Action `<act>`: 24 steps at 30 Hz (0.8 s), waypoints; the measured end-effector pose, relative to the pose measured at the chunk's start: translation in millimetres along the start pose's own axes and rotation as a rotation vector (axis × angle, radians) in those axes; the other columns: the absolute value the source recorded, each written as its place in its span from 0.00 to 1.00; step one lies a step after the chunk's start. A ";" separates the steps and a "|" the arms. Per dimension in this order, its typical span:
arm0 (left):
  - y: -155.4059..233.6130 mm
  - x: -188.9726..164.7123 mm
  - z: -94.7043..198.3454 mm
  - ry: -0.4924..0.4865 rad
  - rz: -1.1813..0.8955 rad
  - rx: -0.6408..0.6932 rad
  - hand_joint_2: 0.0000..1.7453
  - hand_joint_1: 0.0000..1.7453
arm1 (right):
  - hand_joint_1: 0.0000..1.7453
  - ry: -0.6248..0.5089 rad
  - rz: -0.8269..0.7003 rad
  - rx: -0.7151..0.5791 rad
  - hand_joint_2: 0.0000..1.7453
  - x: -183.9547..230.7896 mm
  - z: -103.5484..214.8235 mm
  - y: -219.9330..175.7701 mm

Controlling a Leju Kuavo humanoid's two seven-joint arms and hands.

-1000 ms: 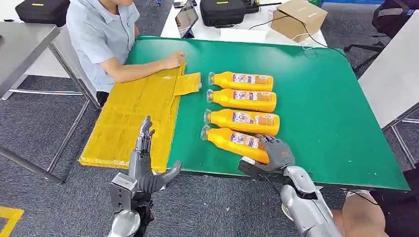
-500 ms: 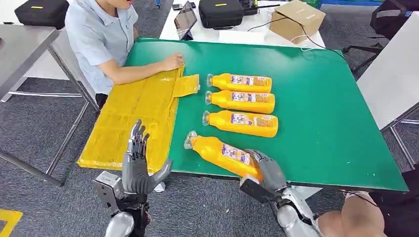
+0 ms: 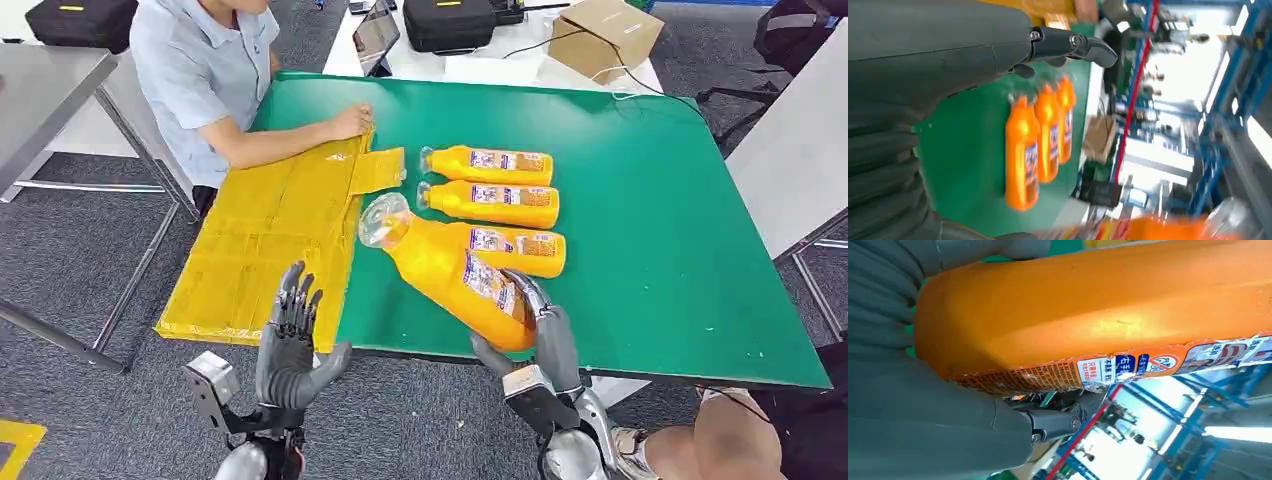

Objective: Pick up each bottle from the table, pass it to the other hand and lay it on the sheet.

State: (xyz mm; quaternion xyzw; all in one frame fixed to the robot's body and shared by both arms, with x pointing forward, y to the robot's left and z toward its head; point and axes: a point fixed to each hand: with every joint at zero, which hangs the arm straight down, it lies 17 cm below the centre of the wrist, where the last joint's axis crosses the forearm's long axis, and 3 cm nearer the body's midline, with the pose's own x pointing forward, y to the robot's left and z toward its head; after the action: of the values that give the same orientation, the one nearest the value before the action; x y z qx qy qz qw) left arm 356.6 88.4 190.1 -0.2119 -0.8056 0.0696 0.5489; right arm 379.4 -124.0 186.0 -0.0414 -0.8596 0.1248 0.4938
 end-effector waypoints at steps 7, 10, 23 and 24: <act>-38.6 0.9 10.9 -0.017 -0.001 -0.126 1.00 0.00 | 1.00 -0.020 -0.056 0.092 1.00 14.8 0.9 31.7; -45.1 3.5 12.1 -0.023 0.007 -0.151 1.00 0.00 | 1.00 -0.027 -0.060 0.119 1.00 17.7 1.8 40.5; -61.8 7.9 -1.1 0.012 0.104 -0.247 1.00 0.00 | 1.00 -0.068 -0.051 0.353 1.00 26.5 3.6 122.4; -60.8 7.5 -1.2 0.013 0.104 -0.244 1.00 0.00 | 1.00 -0.067 -0.050 0.357 1.00 25.9 3.7 123.7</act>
State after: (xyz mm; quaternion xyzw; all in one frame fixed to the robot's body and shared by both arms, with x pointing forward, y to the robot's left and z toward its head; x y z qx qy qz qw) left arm 339.3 36.7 218.0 -0.3190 -0.7925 -0.0021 0.5198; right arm 356.6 -0.2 174.4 0.0723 -0.8406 0.2644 0.4671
